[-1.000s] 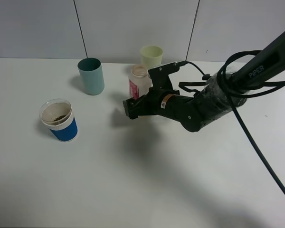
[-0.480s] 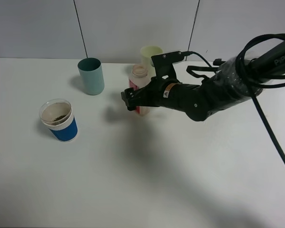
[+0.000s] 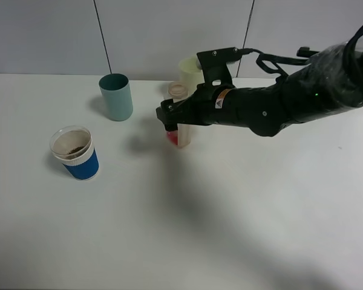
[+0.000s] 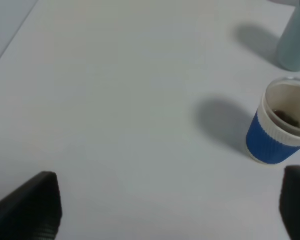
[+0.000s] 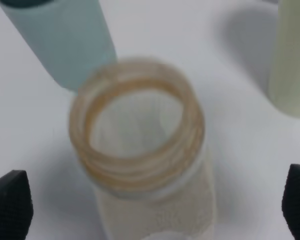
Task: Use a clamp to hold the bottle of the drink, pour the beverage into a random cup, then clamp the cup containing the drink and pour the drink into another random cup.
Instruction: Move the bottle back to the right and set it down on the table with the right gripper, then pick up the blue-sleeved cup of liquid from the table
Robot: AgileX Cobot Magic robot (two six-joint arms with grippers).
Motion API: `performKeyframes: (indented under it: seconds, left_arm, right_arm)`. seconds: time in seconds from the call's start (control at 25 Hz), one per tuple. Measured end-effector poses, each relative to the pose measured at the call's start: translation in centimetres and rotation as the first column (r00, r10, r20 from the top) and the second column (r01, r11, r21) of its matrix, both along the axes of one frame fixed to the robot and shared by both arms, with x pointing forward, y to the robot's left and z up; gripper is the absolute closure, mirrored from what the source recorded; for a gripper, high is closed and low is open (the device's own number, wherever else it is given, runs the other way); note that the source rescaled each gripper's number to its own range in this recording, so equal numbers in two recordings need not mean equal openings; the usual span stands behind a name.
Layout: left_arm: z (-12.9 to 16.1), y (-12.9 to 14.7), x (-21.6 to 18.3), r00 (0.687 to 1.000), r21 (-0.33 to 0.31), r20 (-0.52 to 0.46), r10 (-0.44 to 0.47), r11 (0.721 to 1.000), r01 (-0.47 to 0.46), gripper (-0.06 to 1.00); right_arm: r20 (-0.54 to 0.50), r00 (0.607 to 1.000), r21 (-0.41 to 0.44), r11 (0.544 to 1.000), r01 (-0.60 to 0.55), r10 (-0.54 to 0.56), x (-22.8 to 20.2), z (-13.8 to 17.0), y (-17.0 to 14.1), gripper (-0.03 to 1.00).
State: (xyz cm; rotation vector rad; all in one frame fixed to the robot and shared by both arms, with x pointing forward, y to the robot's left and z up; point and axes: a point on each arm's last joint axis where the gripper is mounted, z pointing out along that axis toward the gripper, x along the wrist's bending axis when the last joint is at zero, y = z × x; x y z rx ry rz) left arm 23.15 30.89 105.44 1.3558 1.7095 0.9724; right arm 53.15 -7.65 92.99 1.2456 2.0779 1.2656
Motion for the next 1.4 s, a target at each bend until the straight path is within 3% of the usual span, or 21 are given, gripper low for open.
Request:
performKeyframes:
  seconds: [0.32, 0.72, 1.08, 1.4]
  left_arm:
    - [0.0, 0.0, 0.0, 1.0, 0.0, 0.0, 0.0, 1.0, 0.0, 0.32]
    - [0.0, 0.0, 0.0, 1.0, 0.0, 0.0, 0.0, 1.0, 0.0, 0.32]
    - [0.0, 0.0, 0.0, 1.0, 0.0, 0.0, 0.0, 1.0, 0.0, 0.32]
    - [0.0, 0.0, 0.0, 1.0, 0.0, 0.0, 0.0, 1.0, 0.0, 0.32]
  right_arm:
    - [0.004, 0.999, -0.022, 0.999, -0.04, 0.04, -1.3, 3.7, -0.4, -0.03]
    - [0.072, 0.996, 0.029, 0.998, -0.056, 0.054, -3.3, 9.5, -1.7, -0.03]
    - [0.195, 0.98, 0.119, 0.99, -0.073, 0.049, -6.5, 16.1, -4.2, -0.03]
    - [0.201, 0.975, 0.037, 0.994, -0.105, 0.095, -8.4, 17.6, -5.6, -0.03]
